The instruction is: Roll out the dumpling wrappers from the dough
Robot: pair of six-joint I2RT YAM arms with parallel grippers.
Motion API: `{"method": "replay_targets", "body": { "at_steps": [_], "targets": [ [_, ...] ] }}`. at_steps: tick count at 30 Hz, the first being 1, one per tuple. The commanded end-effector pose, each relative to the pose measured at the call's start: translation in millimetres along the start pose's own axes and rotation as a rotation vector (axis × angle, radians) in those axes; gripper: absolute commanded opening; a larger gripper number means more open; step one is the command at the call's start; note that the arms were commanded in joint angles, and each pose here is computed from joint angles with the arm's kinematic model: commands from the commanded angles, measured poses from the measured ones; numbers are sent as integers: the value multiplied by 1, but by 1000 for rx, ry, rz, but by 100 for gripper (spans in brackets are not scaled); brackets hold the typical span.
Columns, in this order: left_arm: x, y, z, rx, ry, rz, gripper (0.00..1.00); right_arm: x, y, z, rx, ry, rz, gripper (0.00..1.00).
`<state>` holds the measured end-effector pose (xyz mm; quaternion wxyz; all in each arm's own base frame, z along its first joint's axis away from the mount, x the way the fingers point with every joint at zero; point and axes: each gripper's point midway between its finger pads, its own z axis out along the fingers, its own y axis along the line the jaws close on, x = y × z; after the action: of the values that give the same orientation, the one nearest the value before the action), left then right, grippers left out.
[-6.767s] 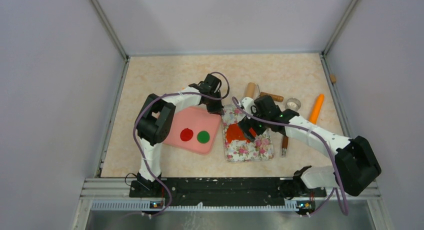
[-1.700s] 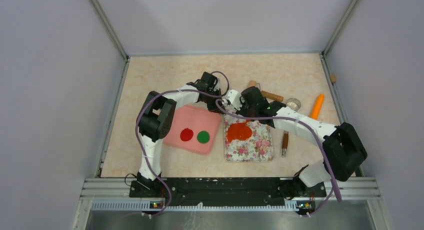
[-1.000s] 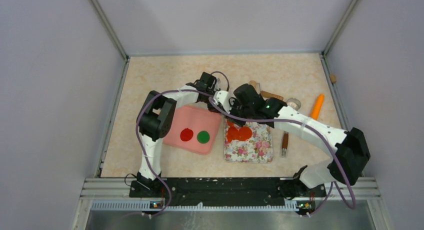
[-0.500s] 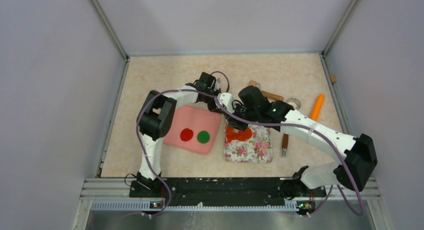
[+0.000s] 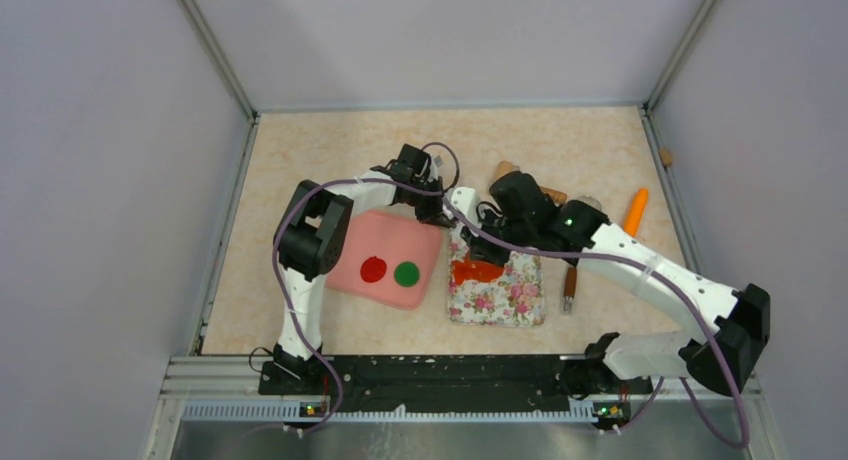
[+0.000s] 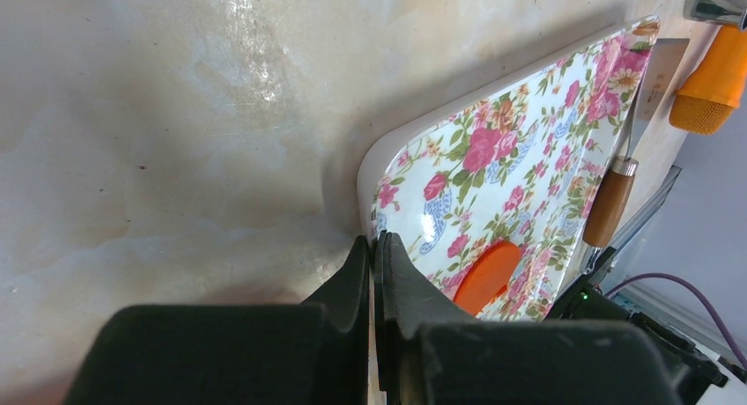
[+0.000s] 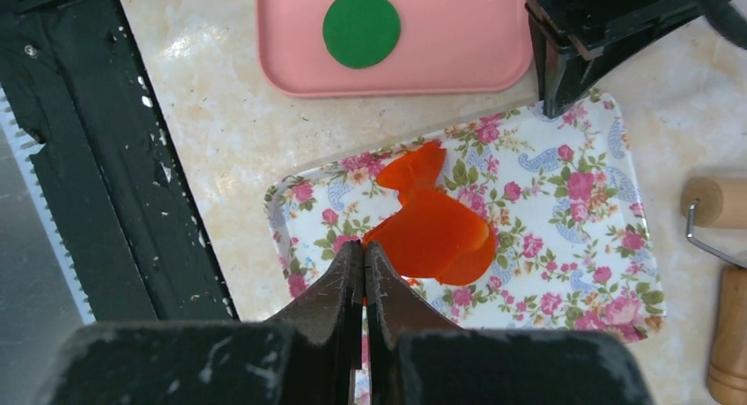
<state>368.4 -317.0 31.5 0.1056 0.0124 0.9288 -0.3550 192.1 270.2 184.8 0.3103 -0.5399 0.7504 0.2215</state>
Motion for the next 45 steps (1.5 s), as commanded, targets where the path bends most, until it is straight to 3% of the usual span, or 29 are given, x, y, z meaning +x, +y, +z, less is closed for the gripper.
{"method": "replay_targets", "body": {
  "at_steps": [1,25,30,33,37,40,45],
  "targets": [
    [3,18,6,-29,10,35,0,-33,4,-43,38,-110,-60,0],
    [-7,20,-9,-12,15,203,0,-11,16,-106,60,-96,-58,0],
    [-5,18,-9,4,22,204,0,7,12,-102,71,-79,-4,0],
    [-5,10,-11,35,21,212,0,8,22,-86,-11,-98,-38,14],
    [-6,-9,-19,140,29,221,15,13,20,-50,-75,-145,-210,41],
    [-8,-17,-25,176,18,215,29,20,11,-9,-111,-148,-315,48],
    [-4,-14,-24,168,25,179,30,30,4,50,-221,-107,-371,52]
  ]
}}
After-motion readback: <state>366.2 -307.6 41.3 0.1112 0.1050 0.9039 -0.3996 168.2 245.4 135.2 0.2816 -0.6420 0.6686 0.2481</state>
